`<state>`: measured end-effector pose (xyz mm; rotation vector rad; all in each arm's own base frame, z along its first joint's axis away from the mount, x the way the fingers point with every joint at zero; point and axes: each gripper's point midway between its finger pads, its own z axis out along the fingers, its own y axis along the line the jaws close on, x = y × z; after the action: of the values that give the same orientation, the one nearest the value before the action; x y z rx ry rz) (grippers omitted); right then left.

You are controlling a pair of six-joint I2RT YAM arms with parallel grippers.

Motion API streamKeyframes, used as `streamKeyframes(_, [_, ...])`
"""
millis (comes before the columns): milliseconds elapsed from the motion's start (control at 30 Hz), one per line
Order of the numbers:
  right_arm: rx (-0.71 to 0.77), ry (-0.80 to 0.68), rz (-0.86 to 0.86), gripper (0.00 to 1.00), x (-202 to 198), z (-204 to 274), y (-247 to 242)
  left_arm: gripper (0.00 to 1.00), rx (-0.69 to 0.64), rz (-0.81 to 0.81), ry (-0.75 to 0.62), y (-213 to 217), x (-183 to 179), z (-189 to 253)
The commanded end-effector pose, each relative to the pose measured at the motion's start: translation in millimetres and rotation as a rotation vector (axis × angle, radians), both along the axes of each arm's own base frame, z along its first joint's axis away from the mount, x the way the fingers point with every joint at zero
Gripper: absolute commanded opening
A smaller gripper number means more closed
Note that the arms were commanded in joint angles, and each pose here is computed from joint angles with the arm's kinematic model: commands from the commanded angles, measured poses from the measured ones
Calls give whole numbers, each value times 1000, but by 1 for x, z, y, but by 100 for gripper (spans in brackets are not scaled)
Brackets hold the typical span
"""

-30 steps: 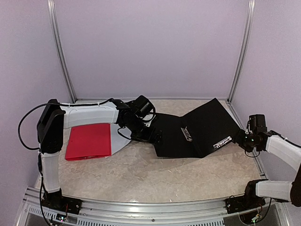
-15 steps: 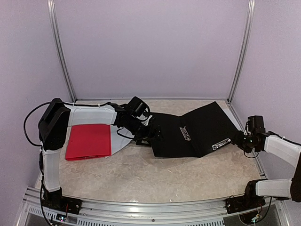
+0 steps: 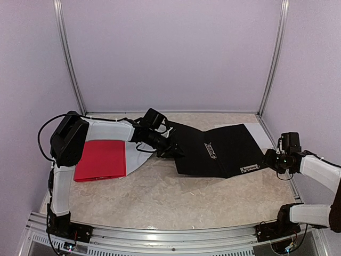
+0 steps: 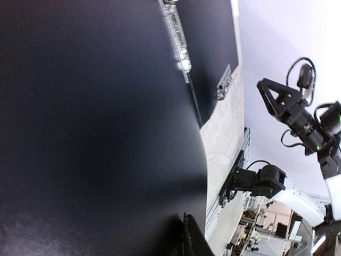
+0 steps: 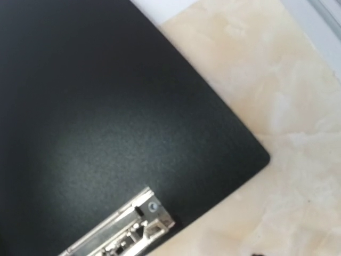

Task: Put the files into the folder
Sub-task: Move the folder to the center of the board.

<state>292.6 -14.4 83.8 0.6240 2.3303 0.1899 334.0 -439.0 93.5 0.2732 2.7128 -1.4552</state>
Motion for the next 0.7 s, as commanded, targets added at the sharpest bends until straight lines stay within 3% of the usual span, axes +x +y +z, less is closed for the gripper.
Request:
streamKeyframes(0, [-16,-16,38,62,2,15,1,4,-52,-78,-24,-16,-6,15])
streamKeyframes(33, [-6,-26,55,62,3,19,4,0,-45,-85,-32,-17,-8,18])
streamKeyframes(300, [39,-112,242,62,15,57,41,0,38,-73,-97,-2,-35,39])
streamKeyframes(500, [64,-140,449,63,17,63,119,0,131,16,-80,37,-69,23])
streamKeyframes(667, [91,-132,610,69,9,43,209,0,221,74,-48,68,-106,7])
